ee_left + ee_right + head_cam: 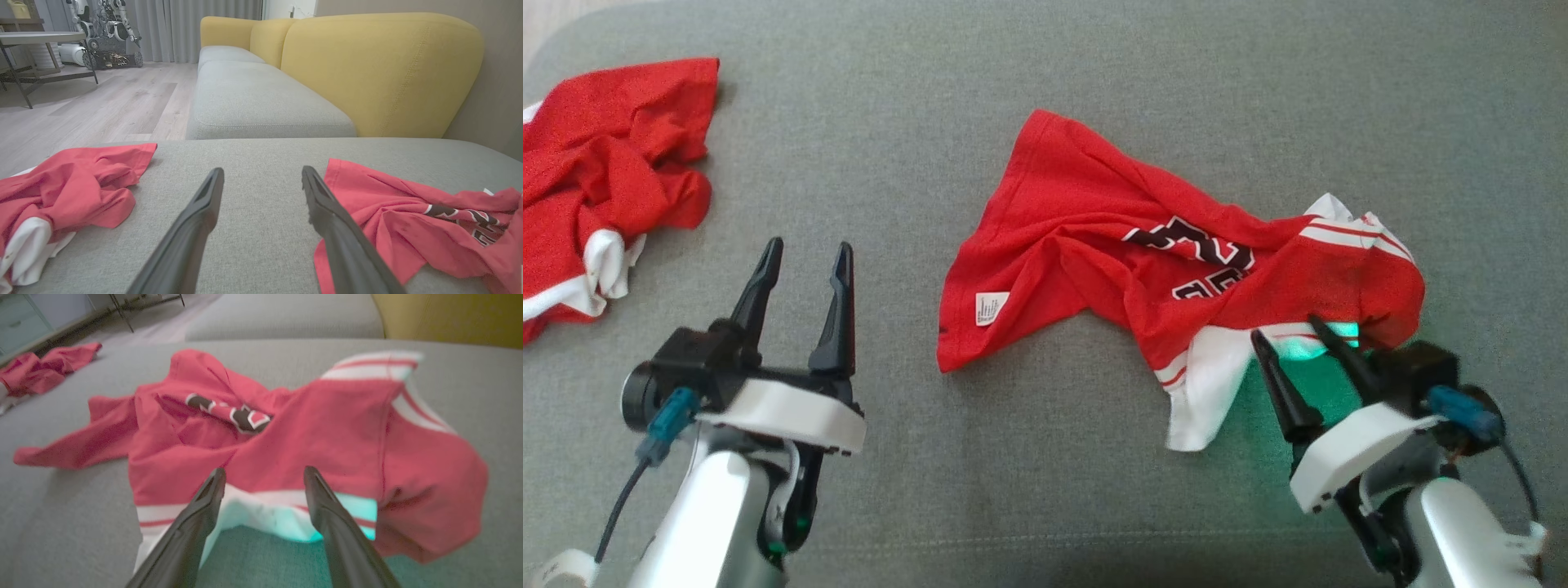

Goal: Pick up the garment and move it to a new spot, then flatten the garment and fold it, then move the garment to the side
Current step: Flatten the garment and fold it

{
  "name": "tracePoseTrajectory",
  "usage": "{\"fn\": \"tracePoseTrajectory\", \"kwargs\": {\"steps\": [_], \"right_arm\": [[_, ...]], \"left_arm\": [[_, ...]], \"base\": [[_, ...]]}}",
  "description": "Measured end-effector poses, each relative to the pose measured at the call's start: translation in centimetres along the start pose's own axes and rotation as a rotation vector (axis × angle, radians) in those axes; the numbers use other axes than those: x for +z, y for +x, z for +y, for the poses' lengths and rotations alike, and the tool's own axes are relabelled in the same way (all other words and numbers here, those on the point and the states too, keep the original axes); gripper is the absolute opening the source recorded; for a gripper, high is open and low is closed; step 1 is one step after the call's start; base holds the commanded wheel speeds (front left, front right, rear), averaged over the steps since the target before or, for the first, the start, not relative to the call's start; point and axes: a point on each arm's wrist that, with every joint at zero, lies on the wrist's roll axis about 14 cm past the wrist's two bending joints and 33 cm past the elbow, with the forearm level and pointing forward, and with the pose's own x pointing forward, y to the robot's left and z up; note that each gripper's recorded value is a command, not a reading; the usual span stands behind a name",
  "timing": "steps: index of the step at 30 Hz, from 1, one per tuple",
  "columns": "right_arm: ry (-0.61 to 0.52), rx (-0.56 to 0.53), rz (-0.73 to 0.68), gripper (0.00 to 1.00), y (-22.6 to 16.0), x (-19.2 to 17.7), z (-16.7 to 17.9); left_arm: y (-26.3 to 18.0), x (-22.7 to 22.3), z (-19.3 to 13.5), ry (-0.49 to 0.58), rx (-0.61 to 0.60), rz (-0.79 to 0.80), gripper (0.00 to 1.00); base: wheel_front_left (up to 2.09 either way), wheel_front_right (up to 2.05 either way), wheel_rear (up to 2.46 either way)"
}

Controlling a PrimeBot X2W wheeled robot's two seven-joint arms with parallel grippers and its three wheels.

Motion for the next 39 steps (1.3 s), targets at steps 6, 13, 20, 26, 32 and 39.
{"fn": "tracePoseTrajectory", "kwargs": {"steps": [6,13,20,26,32,39], "right_arm": [[0.052,-0.068,-0.215,1.00,-1.8,5.1,-1.1],[0.049,-0.120,-0.359,1.00,-3.9,8.8,-2.2],[0.054,-0.123,-0.367,1.00,-5.3,8.5,-1.6],[0.059,-0.123,-0.366,1.00,-5.5,8.4,-1.4],[0.058,-0.125,-0.363,1.00,-5.5,8.4,-1.3],[0.063,-0.125,-0.353,1.00,-5.3,8.3,-1.3]], "left_arm": [[-1.4,0.1,0.2,0.013,0.012,0.009,1.00],[-2.8,1.2,0.4,0.030,0.026,-0.011,1.00],[-4.4,1.3,0.6,0.043,0.036,0.002,1.00],[-4.5,1.4,0.6,0.047,0.036,0.004,1.00],[-4.5,1.5,0.3,0.047,0.030,0.006,1.00],[-4.6,1.0,-0.1,0.043,0.016,0.025,1.00]], "base": [[0.00,0.00,0.00],[0.00,0.00,0.00],[0.00,0.00,0.00],[0.00,0.00,0.00],[0.00,0.00,0.00],[0.00,0.00,0.00]]}}
